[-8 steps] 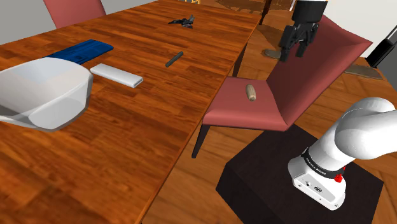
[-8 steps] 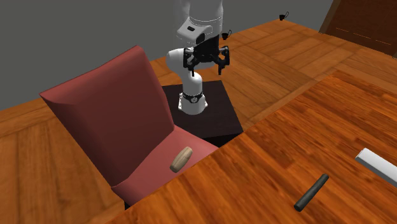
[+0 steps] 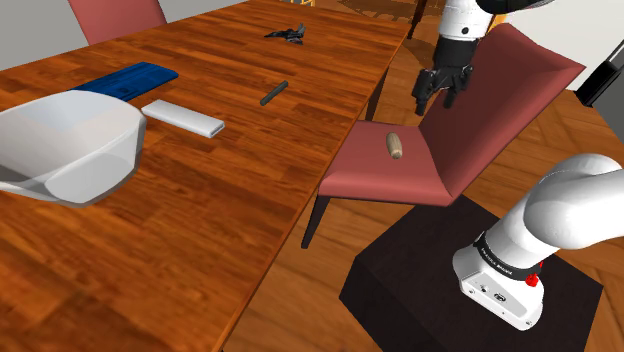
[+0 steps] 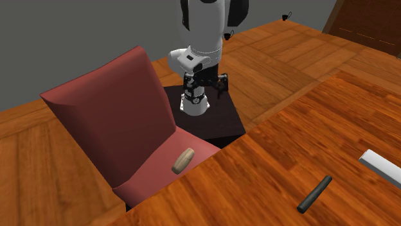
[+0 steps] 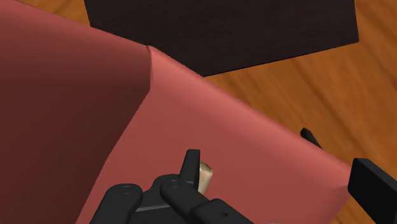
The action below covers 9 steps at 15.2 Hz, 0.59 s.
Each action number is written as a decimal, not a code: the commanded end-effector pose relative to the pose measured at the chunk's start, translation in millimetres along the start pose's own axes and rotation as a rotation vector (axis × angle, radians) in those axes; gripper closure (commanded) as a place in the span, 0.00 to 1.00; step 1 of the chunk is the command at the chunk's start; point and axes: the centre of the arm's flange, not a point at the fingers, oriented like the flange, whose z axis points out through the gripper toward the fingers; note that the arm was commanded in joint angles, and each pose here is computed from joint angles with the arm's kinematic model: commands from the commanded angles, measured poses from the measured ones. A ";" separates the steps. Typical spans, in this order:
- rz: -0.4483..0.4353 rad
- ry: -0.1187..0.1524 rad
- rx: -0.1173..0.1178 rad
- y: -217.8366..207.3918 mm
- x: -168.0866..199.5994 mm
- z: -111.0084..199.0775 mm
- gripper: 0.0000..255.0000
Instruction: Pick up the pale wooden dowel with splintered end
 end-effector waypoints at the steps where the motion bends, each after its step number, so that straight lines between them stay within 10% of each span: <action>1: 0.040 0.020 -0.007 5.5 13.8 18.2 0.00; 9: 0.196 0.085 -0.040 25.4 71.0 96.4 0.00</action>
